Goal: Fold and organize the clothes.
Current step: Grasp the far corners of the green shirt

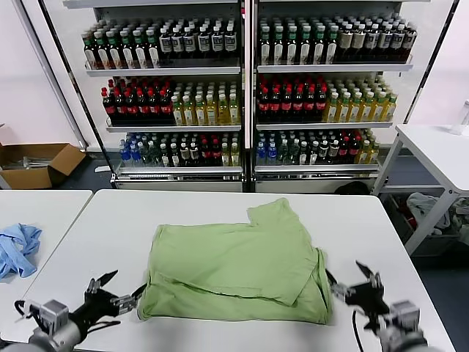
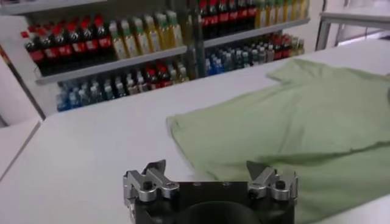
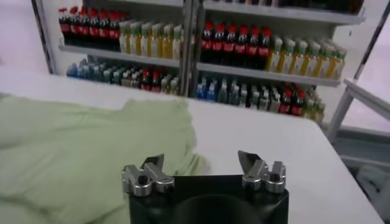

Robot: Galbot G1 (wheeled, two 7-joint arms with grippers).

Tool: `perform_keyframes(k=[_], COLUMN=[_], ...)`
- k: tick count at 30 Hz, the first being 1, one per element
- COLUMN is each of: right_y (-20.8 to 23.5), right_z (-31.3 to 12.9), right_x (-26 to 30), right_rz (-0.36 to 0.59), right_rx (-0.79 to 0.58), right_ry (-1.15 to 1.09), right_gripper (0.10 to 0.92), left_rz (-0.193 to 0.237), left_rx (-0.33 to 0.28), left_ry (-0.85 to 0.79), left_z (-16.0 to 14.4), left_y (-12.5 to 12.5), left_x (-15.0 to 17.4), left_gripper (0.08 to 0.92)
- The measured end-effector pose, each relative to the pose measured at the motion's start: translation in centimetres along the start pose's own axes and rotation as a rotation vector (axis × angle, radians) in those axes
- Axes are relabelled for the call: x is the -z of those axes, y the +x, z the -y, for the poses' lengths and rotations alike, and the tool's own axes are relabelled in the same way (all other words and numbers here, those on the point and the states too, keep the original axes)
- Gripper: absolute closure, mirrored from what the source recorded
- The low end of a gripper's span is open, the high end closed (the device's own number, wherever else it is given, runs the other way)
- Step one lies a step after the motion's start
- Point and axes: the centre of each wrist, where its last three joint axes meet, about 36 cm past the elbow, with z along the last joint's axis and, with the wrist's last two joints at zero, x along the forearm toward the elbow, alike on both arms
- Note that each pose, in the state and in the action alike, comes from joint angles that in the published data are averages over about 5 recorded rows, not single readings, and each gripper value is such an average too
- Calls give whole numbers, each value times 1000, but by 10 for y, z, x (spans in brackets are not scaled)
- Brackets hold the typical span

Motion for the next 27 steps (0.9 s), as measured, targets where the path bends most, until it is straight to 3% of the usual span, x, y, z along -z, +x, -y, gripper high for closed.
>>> perform_keyframes(k=[16, 27], right_y=[-172, -237], right_z=[26, 28], right_x=[54, 54], right_rz=[-63, -178], right_rx=[132, 115], right_ry=[5, 3], right_gripper=[200, 200], left_rz=[4, -16], left_rx=[-64, -64], left_ry=[21, 60], left_z=[-67, -87], left_y=[-94, -157], left_x=[28, 45], left_gripper=[177, 177])
